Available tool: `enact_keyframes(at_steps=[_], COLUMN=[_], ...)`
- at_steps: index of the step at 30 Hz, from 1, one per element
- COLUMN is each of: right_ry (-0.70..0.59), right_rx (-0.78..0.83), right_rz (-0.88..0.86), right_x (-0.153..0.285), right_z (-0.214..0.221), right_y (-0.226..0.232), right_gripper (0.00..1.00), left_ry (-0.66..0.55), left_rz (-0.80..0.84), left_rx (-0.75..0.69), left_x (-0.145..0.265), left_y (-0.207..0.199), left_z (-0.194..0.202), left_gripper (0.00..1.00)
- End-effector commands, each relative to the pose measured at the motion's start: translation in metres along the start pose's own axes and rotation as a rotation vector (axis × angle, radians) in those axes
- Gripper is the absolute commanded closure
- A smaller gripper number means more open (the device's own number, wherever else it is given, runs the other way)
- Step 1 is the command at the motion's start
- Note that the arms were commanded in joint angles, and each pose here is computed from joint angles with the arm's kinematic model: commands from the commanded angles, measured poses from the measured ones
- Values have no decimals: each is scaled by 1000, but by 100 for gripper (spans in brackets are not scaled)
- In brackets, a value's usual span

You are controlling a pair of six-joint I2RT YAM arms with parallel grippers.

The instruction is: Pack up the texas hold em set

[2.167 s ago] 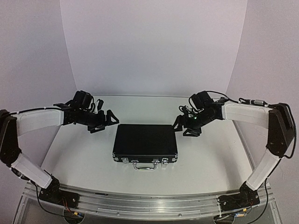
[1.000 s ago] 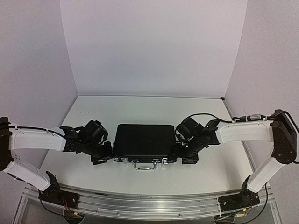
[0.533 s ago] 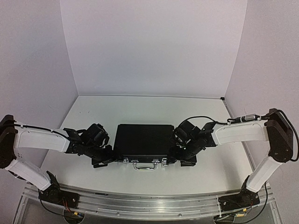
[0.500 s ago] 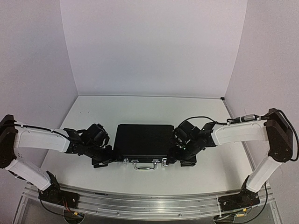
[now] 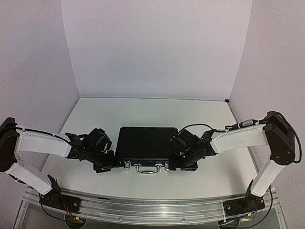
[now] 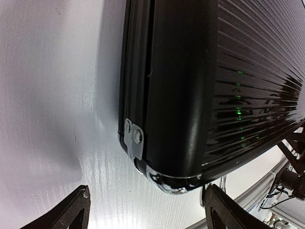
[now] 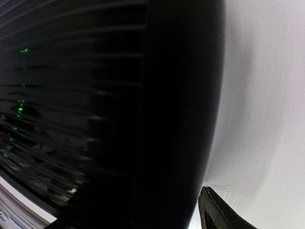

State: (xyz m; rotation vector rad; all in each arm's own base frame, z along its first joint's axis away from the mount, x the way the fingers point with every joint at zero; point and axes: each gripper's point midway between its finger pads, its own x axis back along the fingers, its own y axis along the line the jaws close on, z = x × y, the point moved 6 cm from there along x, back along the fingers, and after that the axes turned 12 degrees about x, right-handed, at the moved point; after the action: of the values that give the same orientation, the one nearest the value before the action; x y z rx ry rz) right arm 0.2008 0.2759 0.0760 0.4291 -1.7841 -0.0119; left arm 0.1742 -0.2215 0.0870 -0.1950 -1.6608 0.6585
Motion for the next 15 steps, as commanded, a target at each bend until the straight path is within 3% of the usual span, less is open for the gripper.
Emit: enact_keyframes(at_steps=[1, 6, 15], right_ry=[-73, -178, -245], right_rx=[62, 101, 96], right_rz=[201, 300, 224], right_x=[-17, -19, -1], right_z=[8, 12, 8], right_y=[-22, -30, -22], right_gripper=[32, 32, 33], left_ry=[30, 31, 6], left_rz=[-34, -37, -45], left_rx=[0, 9, 15], left_x=[-4, -6, -9], left_y=[12, 15, 14], left_z=[7, 8, 6], left_gripper=[18, 18, 18])
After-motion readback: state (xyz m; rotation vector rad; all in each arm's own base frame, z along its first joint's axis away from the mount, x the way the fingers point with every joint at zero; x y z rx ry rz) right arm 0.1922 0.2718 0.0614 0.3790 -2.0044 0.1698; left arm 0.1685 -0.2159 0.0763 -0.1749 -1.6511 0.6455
